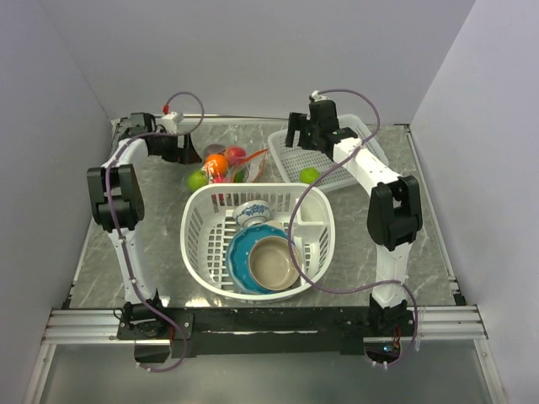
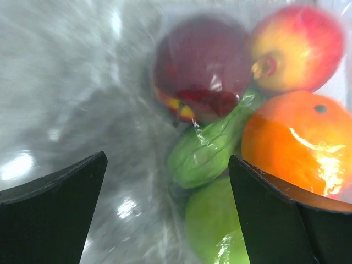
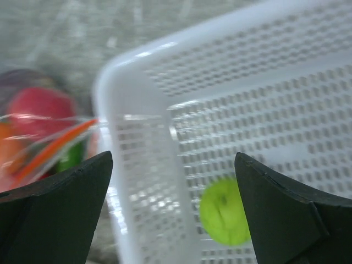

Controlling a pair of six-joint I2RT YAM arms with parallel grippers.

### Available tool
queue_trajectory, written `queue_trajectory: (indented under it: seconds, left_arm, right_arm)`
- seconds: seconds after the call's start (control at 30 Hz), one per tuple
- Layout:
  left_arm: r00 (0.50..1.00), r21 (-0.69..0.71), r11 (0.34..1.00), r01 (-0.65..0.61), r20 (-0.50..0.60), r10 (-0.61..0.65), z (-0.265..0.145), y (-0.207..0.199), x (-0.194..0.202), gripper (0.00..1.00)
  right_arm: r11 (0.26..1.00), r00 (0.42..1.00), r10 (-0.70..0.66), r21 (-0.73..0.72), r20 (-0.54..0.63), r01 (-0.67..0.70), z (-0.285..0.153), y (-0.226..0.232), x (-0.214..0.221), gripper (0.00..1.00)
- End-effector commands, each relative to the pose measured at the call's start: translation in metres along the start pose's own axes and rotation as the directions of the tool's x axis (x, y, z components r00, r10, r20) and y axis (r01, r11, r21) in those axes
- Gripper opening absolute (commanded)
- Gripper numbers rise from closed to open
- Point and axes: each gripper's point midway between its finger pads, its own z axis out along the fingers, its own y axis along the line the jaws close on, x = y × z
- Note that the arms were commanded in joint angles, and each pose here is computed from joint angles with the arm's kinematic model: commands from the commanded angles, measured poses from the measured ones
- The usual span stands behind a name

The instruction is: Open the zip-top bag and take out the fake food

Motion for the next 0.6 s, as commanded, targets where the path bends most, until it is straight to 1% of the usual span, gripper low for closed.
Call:
queue_trajectory:
  seconds: [0.0, 0.03, 0.07, 0.1, 0.13, 0.17, 0.2, 0.23, 0.3, 0.33, 0.4, 0.43, 0.5, 0.57]
  left_arm:
    - [0.998, 0.073, 0.997, -0.036, -0.04, 0.039, 0.022, -0.026, 0.014, 0.99]
    - [0.996, 0.077, 0.996, -0.054, -0.062, 0.058, 0.029, -0.033, 0.022, 0.97]
    - [0.994, 0.078, 0.995, -0.065, -0.077, 0.071, 0.033, -0.035, 0.026, 0.97]
    - [0.992, 0.086, 0.995, -0.057, -0.108, 0.066, 0.035, -0.039, 0.035, 0.97]
    - [0.989, 0.094, 0.993, -0.071, -0.126, 0.082, 0.04, -0.041, 0.041, 0.97]
    - [0.987, 0.099, 0.993, -0.071, -0.137, 0.084, 0.042, -0.043, 0.045, 0.97]
    - [0.986, 0.105, 0.992, -0.075, -0.141, 0.09, 0.042, -0.045, 0.047, 0.97]
    - [0.985, 0.118, 0.989, -0.085, -0.141, 0.101, 0.043, -0.046, 0.05, 0.98]
    - [0.985, 0.13, 0.987, -0.092, -0.134, 0.109, 0.042, -0.048, 0.048, 0.82]
    - [0.986, 0.124, 0.989, -0.087, -0.132, 0.103, 0.042, -0.047, 0.046, 0.56]
    - [0.984, 0.08, 0.993, -0.083, -0.149, 0.094, 0.041, -0.04, 0.043, 0.17]
    - [0.982, 0.059, 0.994, -0.091, -0.163, 0.1, 0.038, -0.037, 0.039, 0.01]
    - [0.979, 0.032, 0.994, -0.102, -0.173, 0.106, 0.03, -0.028, 0.037, 0.01]
    - [0.983, -0.011, 0.995, -0.101, -0.153, 0.098, 0.012, -0.012, 0.028, 0.01]
  right_arm:
    - [0.96, 0.994, 0.02, -0.28, 0.112, 0.012, -0.039, 0.045, -0.044, 1.0]
    - [0.965, 0.987, 0.015, -0.262, 0.158, 0.027, -0.045, 0.043, -0.056, 1.0]
    - [0.969, 0.984, -0.014, -0.242, 0.176, 0.057, -0.048, 0.05, -0.054, 1.0]
    - [0.969, 0.975, -0.085, -0.211, 0.206, 0.129, -0.052, 0.058, -0.053, 1.0]
    - [0.978, 0.963, -0.129, -0.13, 0.236, 0.163, -0.057, 0.054, -0.059, 1.0]
    - [0.972, 0.954, -0.177, -0.106, 0.241, 0.208, -0.06, 0.062, -0.057, 1.0]
    - [0.951, 0.931, -0.251, -0.11, 0.264, 0.288, -0.068, 0.087, -0.058, 1.0]
    - [0.943, 0.929, -0.289, -0.097, 0.23, 0.317, -0.063, 0.089, -0.048, 1.0]
    - [0.926, 0.918, -0.327, -0.12, 0.225, 0.359, -0.065, 0.108, -0.046, 1.0]
    - [0.923, 0.921, -0.333, -0.132, 0.201, 0.362, -0.061, 0.111, -0.037, 1.0]
    - [0.919, 0.929, -0.318, -0.181, 0.188, 0.351, -0.058, 0.12, -0.029, 1.0]
    - [0.919, 0.931, -0.31, -0.189, 0.195, 0.345, -0.059, 0.122, -0.03, 1.0]
    - [0.914, 0.938, -0.293, -0.234, 0.186, 0.332, -0.058, 0.129, -0.024, 1.0]
    - [0.908, 0.943, -0.286, -0.267, 0.173, 0.324, -0.056, 0.135, -0.02, 1.0]
